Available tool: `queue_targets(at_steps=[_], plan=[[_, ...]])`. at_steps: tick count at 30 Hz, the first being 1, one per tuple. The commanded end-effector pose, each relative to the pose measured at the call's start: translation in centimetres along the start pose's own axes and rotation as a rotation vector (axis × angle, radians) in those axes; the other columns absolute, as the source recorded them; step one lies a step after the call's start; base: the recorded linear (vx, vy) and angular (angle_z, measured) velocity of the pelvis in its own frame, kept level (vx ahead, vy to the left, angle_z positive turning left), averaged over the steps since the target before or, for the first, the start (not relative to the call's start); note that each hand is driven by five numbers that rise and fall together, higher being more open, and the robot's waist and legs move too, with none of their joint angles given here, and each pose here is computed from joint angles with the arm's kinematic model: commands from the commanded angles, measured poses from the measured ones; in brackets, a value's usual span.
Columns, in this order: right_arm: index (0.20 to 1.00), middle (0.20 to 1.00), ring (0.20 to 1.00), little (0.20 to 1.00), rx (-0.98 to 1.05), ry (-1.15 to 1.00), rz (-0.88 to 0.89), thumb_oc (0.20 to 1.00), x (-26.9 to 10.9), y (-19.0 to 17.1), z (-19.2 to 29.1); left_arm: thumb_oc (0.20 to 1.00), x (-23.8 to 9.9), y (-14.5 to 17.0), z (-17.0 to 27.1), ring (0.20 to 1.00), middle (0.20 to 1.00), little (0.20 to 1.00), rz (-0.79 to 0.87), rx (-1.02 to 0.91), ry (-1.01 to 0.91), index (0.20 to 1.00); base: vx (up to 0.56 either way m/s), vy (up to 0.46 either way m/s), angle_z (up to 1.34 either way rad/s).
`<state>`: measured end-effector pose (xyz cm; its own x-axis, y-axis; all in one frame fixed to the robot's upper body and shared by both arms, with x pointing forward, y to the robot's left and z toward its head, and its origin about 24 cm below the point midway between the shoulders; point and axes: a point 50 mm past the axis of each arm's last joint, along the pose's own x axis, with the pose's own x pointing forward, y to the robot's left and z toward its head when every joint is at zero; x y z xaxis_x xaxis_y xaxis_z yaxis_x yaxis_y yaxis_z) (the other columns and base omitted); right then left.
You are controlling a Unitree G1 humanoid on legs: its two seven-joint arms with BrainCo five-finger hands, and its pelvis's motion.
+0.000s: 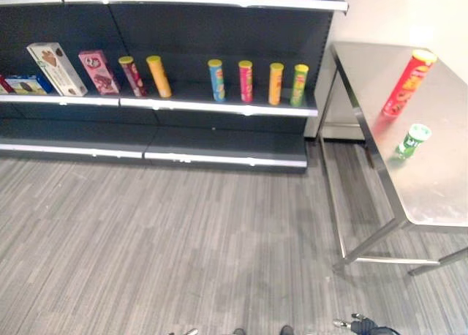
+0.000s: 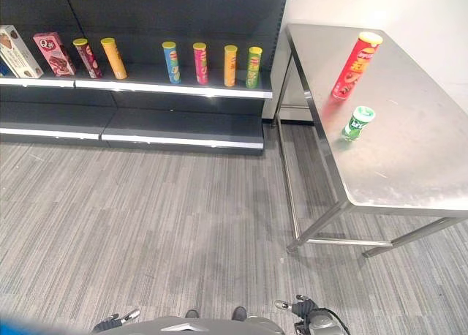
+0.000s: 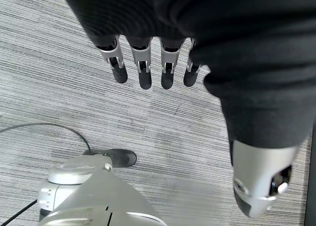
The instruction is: Put the goods on the table back onto the shelves and tidy them up.
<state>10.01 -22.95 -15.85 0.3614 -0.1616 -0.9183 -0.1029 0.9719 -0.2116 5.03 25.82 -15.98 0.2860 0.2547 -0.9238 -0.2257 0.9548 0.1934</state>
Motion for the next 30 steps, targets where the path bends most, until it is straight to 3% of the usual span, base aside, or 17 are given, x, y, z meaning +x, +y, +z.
queue_targets(at_steps=[1, 30], plan=[[1.0, 1.0, 1.0, 1.0, -0.019, -0.048, -0.014, 1.0, 0.2, -0.7, 1.7, 1.0, 0.2, 0.4, 0.8, 1.0, 1.0, 1.0, 0.029, 0.032, -0.01, 1.0, 0.0, 0.0, 0.0], [1.0, 1.0, 1.0, 1.0, -0.053, -0.011, -0.025, 1.0, 0.2, -1.0, 1.0, 1.0, 0.4, -0.2, 1.9, 1.0, 1.0, 1.0, 0.019, 0.046, -0.031, 1.0, 0.0, -0.034, 0.04]])
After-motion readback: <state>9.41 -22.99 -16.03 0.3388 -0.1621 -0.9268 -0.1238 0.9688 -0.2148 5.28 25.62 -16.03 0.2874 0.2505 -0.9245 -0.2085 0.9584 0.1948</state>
